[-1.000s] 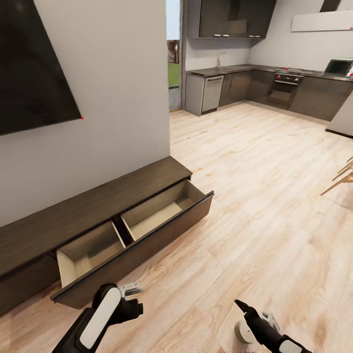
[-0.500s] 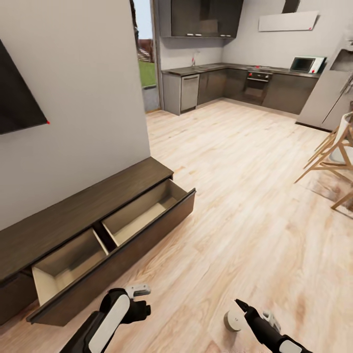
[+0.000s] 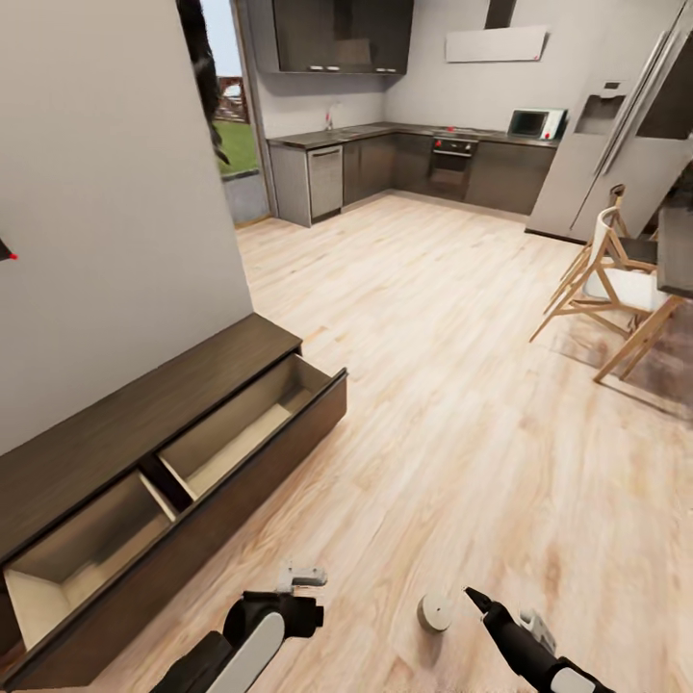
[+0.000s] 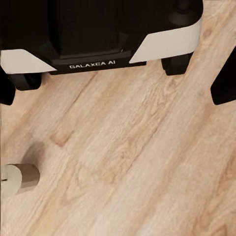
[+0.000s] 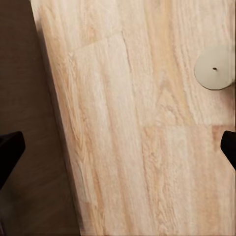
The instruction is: Place each of the two pumpkins and all three candles from the living room inside a cabinet in the living room (use any cabinet), then make sure every cabinet is closed, and position the cauldron so it is next to a table in the living room.
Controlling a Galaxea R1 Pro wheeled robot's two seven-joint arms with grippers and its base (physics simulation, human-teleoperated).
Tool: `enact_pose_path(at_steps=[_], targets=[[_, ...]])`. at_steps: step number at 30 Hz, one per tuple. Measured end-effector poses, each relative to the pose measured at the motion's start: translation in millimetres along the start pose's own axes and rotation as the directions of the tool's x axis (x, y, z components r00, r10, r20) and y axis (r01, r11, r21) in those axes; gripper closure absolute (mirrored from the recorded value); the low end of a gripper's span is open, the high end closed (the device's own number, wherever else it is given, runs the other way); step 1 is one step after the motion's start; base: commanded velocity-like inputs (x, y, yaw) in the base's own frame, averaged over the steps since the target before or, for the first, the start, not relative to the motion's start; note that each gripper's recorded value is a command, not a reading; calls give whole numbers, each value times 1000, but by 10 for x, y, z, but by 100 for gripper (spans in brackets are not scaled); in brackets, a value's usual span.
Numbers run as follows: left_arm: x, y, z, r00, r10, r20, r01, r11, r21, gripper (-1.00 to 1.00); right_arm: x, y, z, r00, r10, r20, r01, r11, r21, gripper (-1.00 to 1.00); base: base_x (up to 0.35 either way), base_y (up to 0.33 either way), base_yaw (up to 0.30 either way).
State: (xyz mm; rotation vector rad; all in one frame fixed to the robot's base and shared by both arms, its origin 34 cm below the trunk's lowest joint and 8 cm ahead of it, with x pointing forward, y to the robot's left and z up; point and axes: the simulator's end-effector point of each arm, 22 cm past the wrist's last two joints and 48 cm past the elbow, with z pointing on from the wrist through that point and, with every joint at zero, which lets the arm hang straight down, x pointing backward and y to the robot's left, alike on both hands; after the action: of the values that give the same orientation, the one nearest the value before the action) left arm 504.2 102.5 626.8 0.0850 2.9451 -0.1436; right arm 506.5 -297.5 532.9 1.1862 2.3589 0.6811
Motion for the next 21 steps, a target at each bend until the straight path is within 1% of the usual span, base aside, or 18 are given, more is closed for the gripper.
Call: enact_pose_path(at_steps=[1,2,4,5,6,8,10,11,12,14,16,18,20,21], targets=[[-73,17,-19,1000,0,32,0,1000,1,-100,-7,-5,-1,1000,-2,2,2,1000,2,-100,0,0,-281],[-218,30,-84,996,1,92,-3,1000,19,-100,-14,-12,-1,1000,-4,5,4,1000,5,-100,0,0,-281],[-423,33,-221,985,17,173,-27,998,56,-100,-16,-14,1,1000,-5,6,5,1000,7,-100,0,0,-281],[-493,41,-285,979,27,202,-44,996,78,-100,-18,-16,1,1000,-6,7,6,1000,8,-100,0,0,-281],[-527,38,-327,975,35,219,-60,993,107,-100,-17,-16,1,1000,-6,7,6,1000,8,-100,0,0,-281],[-530,-57,-367,973,44,228,-89,978,190,-100,-15,-15,2,1000,-6,6,6,1000,8,-100,0,0,-281],[-453,-157,-340,976,50,211,-108,956,272,-100,-14,-15,3,1000,-6,6,6,1000,8,-100,0,0,-281],[-420,-165,-315,978,51,202,-109,951,288,-100,-14,-15,3,1000,-6,6,6,1000,8,-100,0,0,-281],[-332,-152,-239,983,55,177,-107,947,304,-100,-14,-15,3,1000,-6,7,6,1000,9,-100,0,0,-281],[-150,-50,-59,989,67,128,-103,950,295,-100,-15,-15,3,1000,-6,7,6,1000,9,-100,0,0,-281],[-84,25,44,990,82,112,-110,956,273,-100,-15,-15,3,1000,-6,7,6,1000,9,-100,0,0,-281],[-94,94,150,988,100,121,-126,964,236,-100,-16,-15,3,1000,-7,7,6,1000,9,-100,0,0,-281],[-130,214,277,986,96,135,-120,976,181,-100,-17,-15,3,1000,-7,8,7,1000,9,-100,0,0,-281],[-140,249,312,986,92,138,-114,980,165,-100,-19,-15,3,1000,-8,9,8,1000,9,-100,0,0,-281]])
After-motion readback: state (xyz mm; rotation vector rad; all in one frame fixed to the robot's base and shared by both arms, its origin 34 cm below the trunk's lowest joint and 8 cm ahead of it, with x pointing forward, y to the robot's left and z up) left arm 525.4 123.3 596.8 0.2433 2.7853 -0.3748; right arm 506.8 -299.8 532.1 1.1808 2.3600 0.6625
